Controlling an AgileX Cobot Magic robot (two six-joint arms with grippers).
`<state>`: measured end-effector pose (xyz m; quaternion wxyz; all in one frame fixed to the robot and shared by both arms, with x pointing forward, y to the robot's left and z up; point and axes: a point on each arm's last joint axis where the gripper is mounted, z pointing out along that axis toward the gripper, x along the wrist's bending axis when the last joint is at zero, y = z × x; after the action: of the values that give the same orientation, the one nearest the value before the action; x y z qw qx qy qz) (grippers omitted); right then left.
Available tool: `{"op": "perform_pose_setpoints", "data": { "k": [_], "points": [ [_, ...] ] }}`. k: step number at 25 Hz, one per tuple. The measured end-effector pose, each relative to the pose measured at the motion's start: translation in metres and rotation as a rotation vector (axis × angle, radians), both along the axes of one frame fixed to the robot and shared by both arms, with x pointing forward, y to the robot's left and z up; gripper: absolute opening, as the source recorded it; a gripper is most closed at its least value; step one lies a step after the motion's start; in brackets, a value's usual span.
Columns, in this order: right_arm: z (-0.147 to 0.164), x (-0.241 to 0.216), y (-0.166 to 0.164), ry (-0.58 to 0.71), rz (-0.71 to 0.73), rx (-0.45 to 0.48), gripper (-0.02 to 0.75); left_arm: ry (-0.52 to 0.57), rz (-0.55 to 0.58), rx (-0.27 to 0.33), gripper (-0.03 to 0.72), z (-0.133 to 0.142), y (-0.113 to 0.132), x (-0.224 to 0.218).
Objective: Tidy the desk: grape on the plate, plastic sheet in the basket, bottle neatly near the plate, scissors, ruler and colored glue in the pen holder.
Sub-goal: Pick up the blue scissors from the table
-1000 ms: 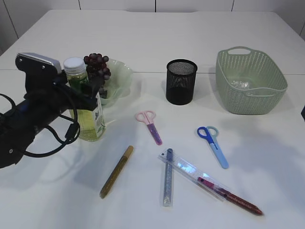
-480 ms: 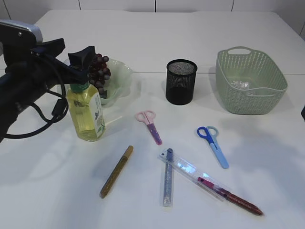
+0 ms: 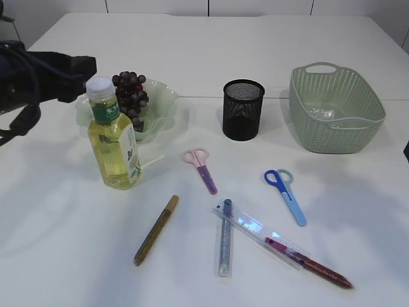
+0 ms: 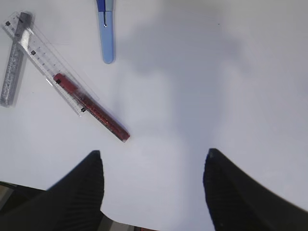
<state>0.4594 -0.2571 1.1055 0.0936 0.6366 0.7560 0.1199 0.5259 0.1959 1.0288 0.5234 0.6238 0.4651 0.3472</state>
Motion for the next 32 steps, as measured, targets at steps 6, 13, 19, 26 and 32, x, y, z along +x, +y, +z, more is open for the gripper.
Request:
{"op": "perform_pose_setpoints", "data": {
  "k": [6,13,19,26,32],
  "points": [
    [0.0,0.0,0.0,0.0,0.0,0.0,0.51,0.225,0.012,0.018,0.468,0.018,0.012,-0.036],
    [0.0,0.0,0.0,0.0,0.0,0.0,0.51,0.633,0.033,0.02,0.467,0.009,0.028,-0.075],
    [0.0,0.0,0.0,0.0,-0.002,0.003,0.51,0.867,0.038,0.079,0.467,-0.002,0.037,-0.09],
    [0.0,0.0,0.001,0.002,-0.002,0.009,0.51,0.911,0.021,0.162,0.466,0.023,0.039,-0.088],
    [0.0,0.0,0.001,0.002,-0.002,0.009,0.51,1.029,0.013,0.205,0.465,0.021,0.034,-0.074]
  ]
}}
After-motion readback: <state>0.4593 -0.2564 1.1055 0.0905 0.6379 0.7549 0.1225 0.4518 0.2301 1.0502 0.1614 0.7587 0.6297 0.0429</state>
